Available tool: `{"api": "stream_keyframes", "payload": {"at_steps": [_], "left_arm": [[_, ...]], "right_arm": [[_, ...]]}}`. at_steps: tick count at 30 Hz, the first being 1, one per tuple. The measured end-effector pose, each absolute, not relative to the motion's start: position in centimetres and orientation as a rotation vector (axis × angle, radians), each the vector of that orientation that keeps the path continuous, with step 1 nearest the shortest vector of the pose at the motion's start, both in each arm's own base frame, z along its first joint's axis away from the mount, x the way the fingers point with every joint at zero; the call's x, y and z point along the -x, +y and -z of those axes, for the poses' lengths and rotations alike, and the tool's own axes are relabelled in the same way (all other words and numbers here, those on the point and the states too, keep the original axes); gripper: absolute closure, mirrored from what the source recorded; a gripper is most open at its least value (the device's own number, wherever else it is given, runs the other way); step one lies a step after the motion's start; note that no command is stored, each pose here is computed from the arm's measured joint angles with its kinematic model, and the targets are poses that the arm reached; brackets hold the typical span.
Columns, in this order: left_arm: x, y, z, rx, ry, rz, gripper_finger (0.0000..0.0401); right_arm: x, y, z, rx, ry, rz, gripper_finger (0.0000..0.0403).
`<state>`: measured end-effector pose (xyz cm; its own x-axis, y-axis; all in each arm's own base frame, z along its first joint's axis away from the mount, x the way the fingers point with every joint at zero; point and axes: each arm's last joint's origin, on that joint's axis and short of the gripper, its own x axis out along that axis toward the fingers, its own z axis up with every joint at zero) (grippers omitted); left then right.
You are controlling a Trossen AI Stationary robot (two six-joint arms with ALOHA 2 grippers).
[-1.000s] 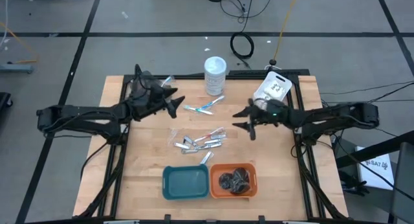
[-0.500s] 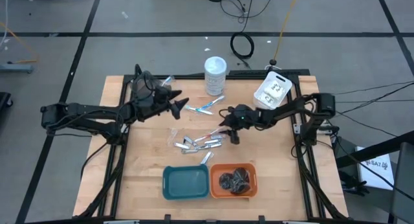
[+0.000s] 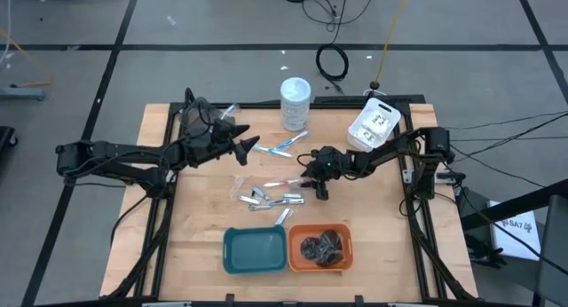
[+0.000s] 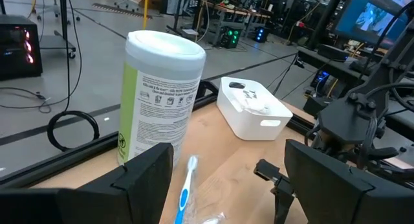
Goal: Pick & Place Travel size toiletries
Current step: Put the orange toothbrush into the black bin
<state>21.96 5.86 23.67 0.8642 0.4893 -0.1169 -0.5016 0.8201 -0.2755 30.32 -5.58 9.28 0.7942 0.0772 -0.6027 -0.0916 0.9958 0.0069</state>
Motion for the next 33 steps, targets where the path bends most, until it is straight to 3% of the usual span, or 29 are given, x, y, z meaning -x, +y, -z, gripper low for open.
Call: {"api": "stream_keyframes", "payload": {"at_steps": [11,25,33], "left_arm": [[-21.9,5.9,-23.5,0.306,0.054,-0.530,0.0109],[-21.9,5.8,-23.2,0.316,0.085,-0.534,0.0109],[-22.0,5.5,-23.3,0.356,0.070,-0.489,0.0109]], "right_arm": [[-30.4,-5.6,-9.6,0.063,0.618,-0.097,0.0369],[-29.1,-5.5,-15.1,0.047,0.428,-0.046,0.0369],[-25.2,-5.9,-17.9,0.012,0.267,0.244,0.0369]]}}
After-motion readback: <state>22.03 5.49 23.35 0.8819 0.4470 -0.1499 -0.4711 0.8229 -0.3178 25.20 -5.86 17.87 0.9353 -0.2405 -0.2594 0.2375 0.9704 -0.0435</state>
